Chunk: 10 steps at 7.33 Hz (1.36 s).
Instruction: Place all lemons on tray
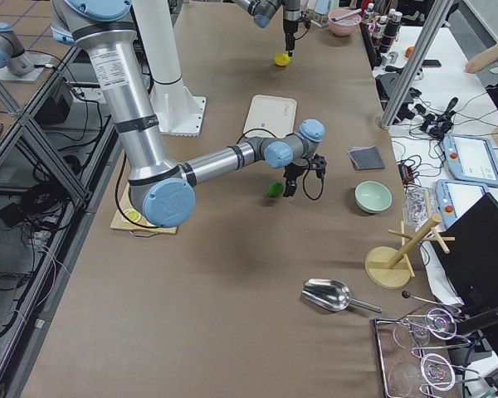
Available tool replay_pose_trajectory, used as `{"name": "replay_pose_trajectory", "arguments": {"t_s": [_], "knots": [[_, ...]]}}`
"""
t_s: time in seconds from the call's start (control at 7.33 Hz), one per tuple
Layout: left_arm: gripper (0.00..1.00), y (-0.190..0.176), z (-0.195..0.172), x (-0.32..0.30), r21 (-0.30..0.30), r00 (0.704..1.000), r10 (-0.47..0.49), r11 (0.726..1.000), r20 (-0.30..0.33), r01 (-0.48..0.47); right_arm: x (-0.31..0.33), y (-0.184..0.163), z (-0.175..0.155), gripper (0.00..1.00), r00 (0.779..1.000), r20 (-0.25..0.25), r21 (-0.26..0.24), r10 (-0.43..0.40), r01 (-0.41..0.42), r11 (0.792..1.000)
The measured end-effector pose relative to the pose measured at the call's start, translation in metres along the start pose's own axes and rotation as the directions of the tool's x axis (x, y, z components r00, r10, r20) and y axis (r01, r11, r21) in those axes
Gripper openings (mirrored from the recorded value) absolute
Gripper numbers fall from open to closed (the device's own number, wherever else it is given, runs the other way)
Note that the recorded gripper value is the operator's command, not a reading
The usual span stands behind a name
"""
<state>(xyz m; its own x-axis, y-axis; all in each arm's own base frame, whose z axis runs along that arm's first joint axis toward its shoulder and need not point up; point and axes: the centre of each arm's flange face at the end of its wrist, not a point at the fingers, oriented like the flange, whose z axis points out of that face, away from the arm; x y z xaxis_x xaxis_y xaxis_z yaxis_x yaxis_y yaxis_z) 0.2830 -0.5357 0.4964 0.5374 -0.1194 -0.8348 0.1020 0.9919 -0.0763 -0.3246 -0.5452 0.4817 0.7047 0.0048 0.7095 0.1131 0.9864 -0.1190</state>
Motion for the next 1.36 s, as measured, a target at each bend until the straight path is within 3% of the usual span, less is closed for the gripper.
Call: {"name": "replay_pose_trajectory", "arguments": {"t_s": [0.27,0.41,0.55,0.68,0.82,0.95,1.09,1.36], "knots": [[0.94,0.012,0.014,0.003,0.003,0.999,0.042,0.999,-0.012,-0.042,0.000,0.002,0.015,0.80,1.000,-0.006,-0.029,-0.006,0.006,1.000],[0.92,0.018,0.021,0.001,0.006,0.998,0.062,0.998,-0.006,-0.062,0.000,0.003,0.019,0.64,1.000,-0.006,-0.040,-0.006,0.006,0.999],[0.82,0.024,0.028,0.001,0.013,0.996,0.087,0.996,0.008,-0.087,0.000,0.004,0.022,0.58,1.000,0.000,-0.053,-0.005,0.005,0.999],[0.64,0.027,0.033,0.001,0.015,0.994,0.106,0.994,0.017,-0.106,0.000,0.005,0.025,0.58,1.000,0.012,-0.071,-0.002,0.003,0.997],[0.36,0.029,0.035,0.001,0.014,0.993,0.115,0.993,0.020,-0.115,0.000,0.007,0.027,0.58,1.000,0.024,-0.087,0.002,0.000,0.996],[0.00,0.030,0.036,0.002,0.014,0.993,0.119,0.993,0.021,-0.120,0.000,0.009,0.029,0.49,0.999,0.038,-0.106,0.005,-0.001,0.994],[0.00,0.031,0.036,0.002,0.013,0.992,0.122,0.992,0.020,-0.122,0.000,0.011,0.030,0.33,0.999,0.047,-0.119,0.007,-0.002,0.993],[0.00,0.032,0.037,0.001,0.007,0.991,0.132,0.991,0.019,-0.132,0.002,0.011,0.027,0.34,0.998,0.060,-0.126,0.013,-0.006,0.992]]}}
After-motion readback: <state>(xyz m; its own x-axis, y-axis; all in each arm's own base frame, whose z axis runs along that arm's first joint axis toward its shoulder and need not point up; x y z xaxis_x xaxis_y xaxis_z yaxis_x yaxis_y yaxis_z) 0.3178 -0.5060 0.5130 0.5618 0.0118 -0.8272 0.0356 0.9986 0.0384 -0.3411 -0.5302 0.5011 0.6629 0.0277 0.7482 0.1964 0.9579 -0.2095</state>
